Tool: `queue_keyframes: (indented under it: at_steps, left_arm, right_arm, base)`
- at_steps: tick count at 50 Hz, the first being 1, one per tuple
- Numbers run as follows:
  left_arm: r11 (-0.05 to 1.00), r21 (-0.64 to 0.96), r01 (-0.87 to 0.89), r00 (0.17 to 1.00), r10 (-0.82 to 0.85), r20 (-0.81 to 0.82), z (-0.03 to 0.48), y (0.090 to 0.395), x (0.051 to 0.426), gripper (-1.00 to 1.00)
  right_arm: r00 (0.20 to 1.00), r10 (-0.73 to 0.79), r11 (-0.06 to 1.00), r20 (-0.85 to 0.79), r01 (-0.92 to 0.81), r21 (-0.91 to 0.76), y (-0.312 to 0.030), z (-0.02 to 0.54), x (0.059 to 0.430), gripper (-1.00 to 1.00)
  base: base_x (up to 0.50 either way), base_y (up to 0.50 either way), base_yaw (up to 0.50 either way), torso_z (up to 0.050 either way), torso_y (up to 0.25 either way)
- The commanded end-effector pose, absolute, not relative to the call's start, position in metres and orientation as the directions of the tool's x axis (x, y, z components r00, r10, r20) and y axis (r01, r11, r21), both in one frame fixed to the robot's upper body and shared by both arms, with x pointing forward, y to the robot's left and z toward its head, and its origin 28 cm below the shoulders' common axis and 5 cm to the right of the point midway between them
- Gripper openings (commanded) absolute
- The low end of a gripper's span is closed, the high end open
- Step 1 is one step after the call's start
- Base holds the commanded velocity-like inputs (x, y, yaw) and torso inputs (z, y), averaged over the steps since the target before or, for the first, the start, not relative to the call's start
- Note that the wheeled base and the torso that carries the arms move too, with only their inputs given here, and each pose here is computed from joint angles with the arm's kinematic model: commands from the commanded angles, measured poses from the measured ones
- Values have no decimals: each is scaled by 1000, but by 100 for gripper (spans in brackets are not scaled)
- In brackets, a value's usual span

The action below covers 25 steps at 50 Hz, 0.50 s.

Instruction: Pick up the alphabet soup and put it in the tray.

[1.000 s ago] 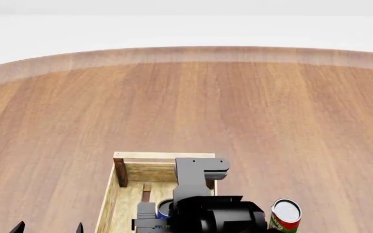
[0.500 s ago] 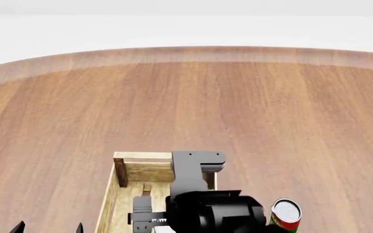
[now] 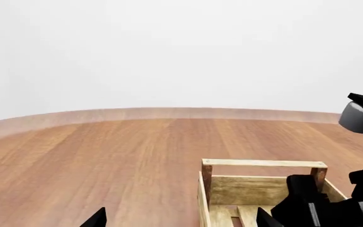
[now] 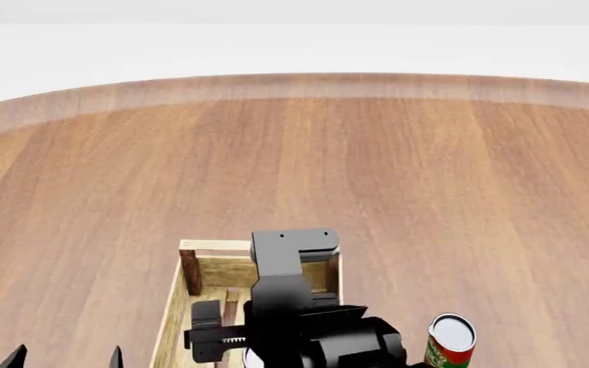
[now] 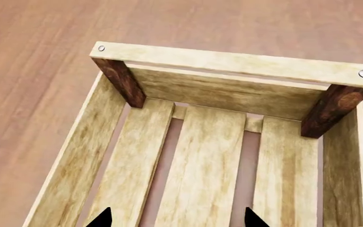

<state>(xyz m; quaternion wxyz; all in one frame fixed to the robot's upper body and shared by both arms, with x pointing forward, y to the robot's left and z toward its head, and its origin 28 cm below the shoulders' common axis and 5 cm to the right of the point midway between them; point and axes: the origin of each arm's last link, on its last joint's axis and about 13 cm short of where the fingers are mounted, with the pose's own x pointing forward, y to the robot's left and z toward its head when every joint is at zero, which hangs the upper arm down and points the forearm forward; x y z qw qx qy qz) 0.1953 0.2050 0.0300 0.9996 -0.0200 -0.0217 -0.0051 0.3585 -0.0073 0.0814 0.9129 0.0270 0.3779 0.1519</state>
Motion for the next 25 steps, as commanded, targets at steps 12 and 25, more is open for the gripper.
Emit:
queue_keyframes:
  at_steps: [12, 25]
  left_arm:
    - [999, -51, -13, 987, 21, 161, 62, 202, 184, 100]
    - [999, -41, -12, 985, 19, 174, 66, 203, 185, 100]
  right_arm:
    - [830, 264, 964, -491, -228, 135, -19, 58, 323, 100]
    - [902, 253, 967, -351, -229, 109, -27, 56, 285, 100]
  base:
    - [0, 0, 0, 0, 0]
    - [0, 0, 0, 0, 0]
